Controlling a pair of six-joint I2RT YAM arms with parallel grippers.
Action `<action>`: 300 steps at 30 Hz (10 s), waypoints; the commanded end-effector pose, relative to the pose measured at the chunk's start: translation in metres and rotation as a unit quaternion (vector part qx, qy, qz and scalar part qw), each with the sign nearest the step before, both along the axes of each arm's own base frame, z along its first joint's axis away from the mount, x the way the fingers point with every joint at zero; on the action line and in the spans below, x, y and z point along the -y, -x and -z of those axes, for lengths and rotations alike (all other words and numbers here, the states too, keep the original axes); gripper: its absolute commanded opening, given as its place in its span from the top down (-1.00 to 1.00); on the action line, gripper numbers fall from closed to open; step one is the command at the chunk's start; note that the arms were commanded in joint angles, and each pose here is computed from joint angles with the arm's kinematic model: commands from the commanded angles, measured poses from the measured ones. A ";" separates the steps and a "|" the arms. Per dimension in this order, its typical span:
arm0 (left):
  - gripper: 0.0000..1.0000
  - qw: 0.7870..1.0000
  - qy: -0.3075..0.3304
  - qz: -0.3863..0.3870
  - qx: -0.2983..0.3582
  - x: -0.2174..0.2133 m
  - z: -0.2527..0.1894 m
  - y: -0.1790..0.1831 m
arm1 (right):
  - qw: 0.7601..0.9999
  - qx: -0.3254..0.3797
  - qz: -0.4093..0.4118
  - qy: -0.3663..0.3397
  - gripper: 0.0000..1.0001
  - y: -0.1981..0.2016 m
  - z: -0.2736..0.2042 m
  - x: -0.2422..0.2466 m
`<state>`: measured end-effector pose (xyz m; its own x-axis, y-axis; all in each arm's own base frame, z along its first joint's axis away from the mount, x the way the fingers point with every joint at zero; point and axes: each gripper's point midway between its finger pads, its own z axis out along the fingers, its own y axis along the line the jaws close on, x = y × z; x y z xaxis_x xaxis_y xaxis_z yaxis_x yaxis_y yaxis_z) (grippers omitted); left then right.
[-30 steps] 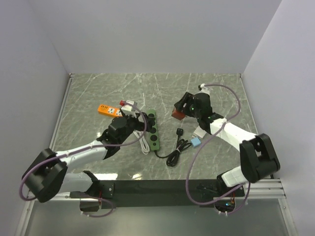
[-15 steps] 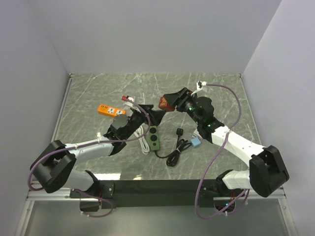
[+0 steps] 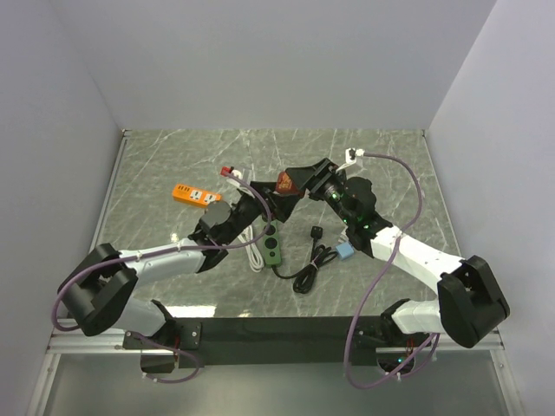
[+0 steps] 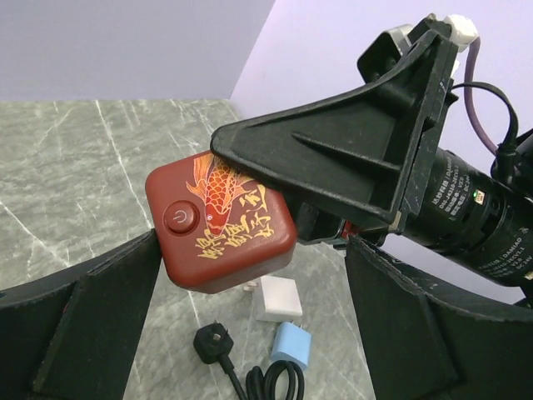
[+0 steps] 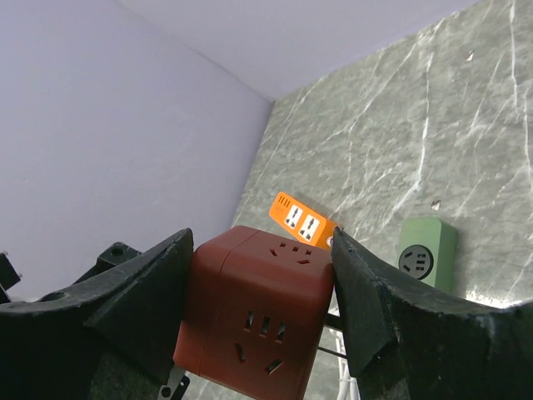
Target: Insert the plug
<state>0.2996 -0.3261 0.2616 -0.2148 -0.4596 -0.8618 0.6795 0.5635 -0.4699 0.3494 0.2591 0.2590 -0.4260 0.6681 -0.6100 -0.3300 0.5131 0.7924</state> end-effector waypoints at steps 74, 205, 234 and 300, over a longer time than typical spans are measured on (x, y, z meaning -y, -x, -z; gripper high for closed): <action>0.99 0.936 -0.327 0.063 0.114 -0.037 0.044 0.003 | 0.828 0.139 -0.376 0.393 -0.85 0.057 0.066 -0.069; -0.93 0.784 -0.270 -0.406 -0.385 -0.334 0.199 -0.166 | 0.908 0.016 -0.230 0.349 1.00 -0.003 0.058 -0.067; -0.60 0.804 -0.307 -0.266 -0.434 -0.242 0.235 -0.092 | 0.911 0.042 -0.243 0.332 1.00 0.022 0.040 -0.074; -0.75 0.866 -0.263 -0.223 -0.361 -0.187 0.207 -0.045 | 0.841 -0.179 -0.084 0.503 1.00 0.119 0.200 0.004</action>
<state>0.3443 -0.1281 0.0433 -0.7164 -0.1930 -0.6704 -0.0436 0.9715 -0.2331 0.1928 0.3132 0.0719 -0.7727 -0.1751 -0.6101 -0.4246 0.8571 0.2918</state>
